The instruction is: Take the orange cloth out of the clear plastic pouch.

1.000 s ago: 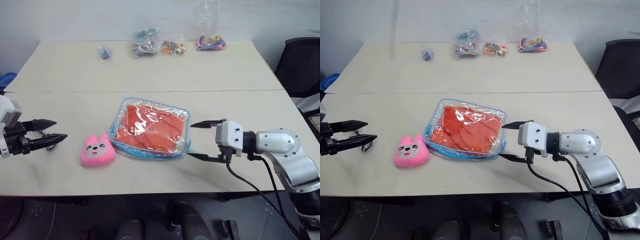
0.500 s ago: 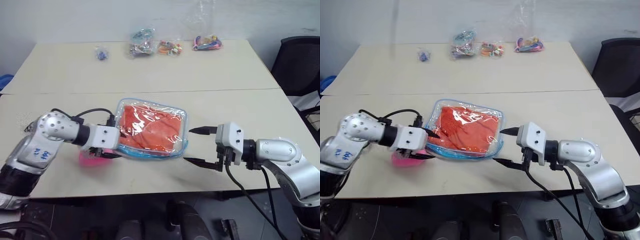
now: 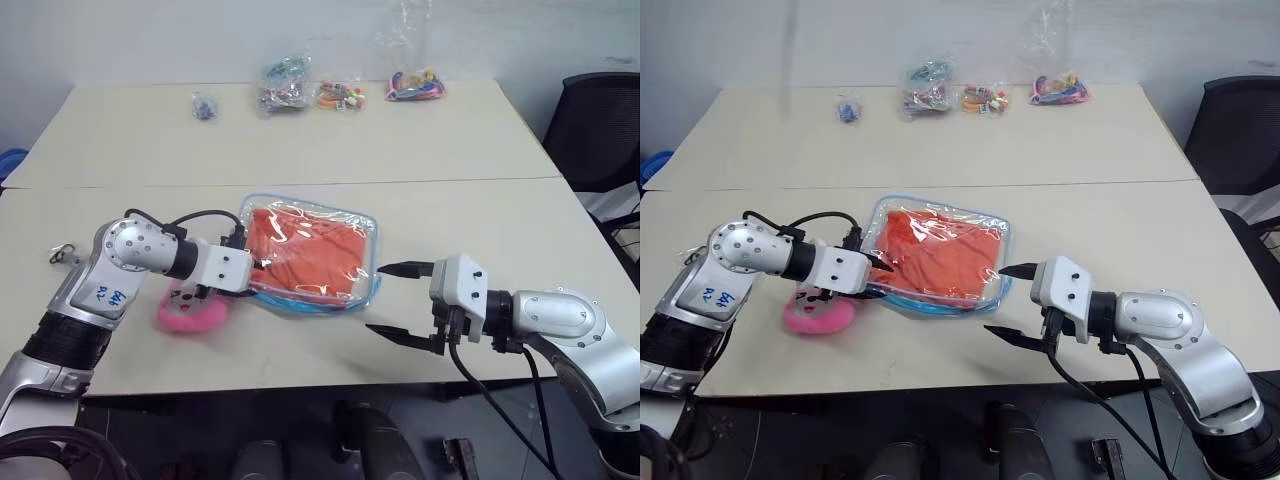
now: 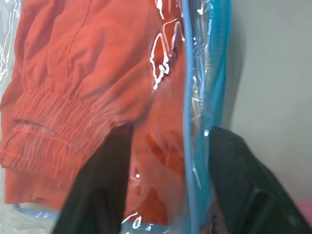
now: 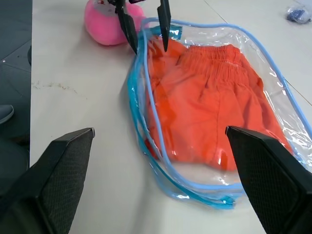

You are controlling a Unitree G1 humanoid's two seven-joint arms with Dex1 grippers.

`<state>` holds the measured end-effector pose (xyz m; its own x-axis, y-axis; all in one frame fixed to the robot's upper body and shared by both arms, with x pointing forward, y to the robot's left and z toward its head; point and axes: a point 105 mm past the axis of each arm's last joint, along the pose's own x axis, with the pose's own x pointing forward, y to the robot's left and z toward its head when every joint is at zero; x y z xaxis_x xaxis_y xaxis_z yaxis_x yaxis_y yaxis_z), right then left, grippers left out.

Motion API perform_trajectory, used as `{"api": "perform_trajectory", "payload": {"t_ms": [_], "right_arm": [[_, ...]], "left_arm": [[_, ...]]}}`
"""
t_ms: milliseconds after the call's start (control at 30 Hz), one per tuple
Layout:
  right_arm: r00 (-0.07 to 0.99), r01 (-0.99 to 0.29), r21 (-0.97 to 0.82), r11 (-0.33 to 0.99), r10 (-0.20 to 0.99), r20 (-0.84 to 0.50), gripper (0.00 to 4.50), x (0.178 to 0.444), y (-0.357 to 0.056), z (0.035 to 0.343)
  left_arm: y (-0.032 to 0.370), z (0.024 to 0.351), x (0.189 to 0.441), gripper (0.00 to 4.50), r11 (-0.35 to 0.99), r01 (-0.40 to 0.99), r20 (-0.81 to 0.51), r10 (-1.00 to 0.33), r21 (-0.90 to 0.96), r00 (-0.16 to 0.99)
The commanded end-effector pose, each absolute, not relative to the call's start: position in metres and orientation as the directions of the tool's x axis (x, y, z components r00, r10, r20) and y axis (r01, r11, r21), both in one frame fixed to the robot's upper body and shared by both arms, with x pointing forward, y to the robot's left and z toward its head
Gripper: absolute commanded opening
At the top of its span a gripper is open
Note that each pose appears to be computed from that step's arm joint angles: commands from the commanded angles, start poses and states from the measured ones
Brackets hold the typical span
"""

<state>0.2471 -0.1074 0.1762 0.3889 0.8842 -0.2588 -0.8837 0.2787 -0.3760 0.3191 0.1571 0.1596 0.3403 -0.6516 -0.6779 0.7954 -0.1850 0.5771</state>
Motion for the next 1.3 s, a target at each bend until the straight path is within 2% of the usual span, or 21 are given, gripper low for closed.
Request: {"api": "perform_trajectory", "payload": {"t_ms": [33, 133, 200, 367, 567, 600, 633, 800, 967, 1100, 1200, 1300], "right_arm": [[0.392, -0.866, -0.421, 0.271, 0.89, -0.234, 4.5, 0.243, -0.107, 0.188], [0.392, -0.864, -0.425, 0.27, 0.891, -0.231, 4.5, 0.243, -0.106, 0.189], [0.389, -0.864, -0.426, 0.268, 0.893, -0.226, 4.5, 0.243, -0.105, 0.19], [0.382, -0.866, -0.421, 0.27, 0.901, -0.208, 4.5, 0.242, -0.102, 0.193], [0.367, -0.873, -0.417, 0.254, 0.905, -0.216, 4.5, 0.239, -0.098, 0.189], [0.362, -0.872, -0.423, 0.245, 0.905, -0.222, 4.1, 0.239, -0.097, 0.187], [0.36, -0.872, -0.427, 0.24, 0.905, -0.227, 3.88, 0.239, -0.097, 0.185], [0.426, -0.848, -0.444, 0.289, 0.87, -0.248, 2.1, 0.258, -0.093, 0.167], [0.528, -0.774, -0.536, 0.338, 0.812, -0.251, 0.42, 0.287, -0.087, 0.157], [0.578, -0.715, -0.612, 0.338, 0.779, -0.245, 0.42, 0.306, -0.083, 0.153], [0.581, -0.706, -0.632, 0.318, 0.771, -0.262, 1.06, 0.311, -0.078, 0.145], [0.585, -0.697, -0.647, 0.309, 0.766, -0.265, 2.04, 0.312, -0.073, 0.139]], "left_arm": [[0.156, 0.175, 0.32, 0.87, -0.144, 0.785, -0.634, -0.684, 0.602, 0.36], [0.149, 0.179, 0.316, 0.03, -0.059, 0.83, -0.587, -0.734, 0.555, 0.341], [0.143, 0.18, 0.313, 0.03, 0.013, 0.867, -0.552, -0.766, 0.498, 0.328], [0.123, 0.183, 0.319, 0.03, 0.26, 0.889, -0.418, -0.809, 0.377, 0.414], [0.109, 0.178, 0.315, 0.03, 0.308, 0.882, -0.398, -0.804, 0.358, 0.442], [0.106, 0.179, 0.316, 0.0, 0.328, 0.876, -0.383, -0.803, 0.353, 0.456], [0.105, 0.18, 0.317, 0.0, 0.342, 0.872, -0.374, -0.803, 0.349, 0.464], [0.09, 0.186, 0.315, 0.0, 0.351, 0.869, -0.328, -0.822, 0.349, 0.465], [0.084, 0.187, 0.312, 0.0, 0.331, 0.868, -0.329, -0.827, 0.369, 0.456], [0.084, 0.185, 0.311, 0.0, 0.329, 0.87, -0.333, -0.827, 0.367, 0.453], [0.084, 0.185, 0.311, 0.0, 0.332, 0.869, -0.332, -0.826, 0.367, 0.456], [0.083, 0.185, 0.311, 0.0, 0.335, 0.867, -0.329, -0.825, 0.369, 0.459]]}}
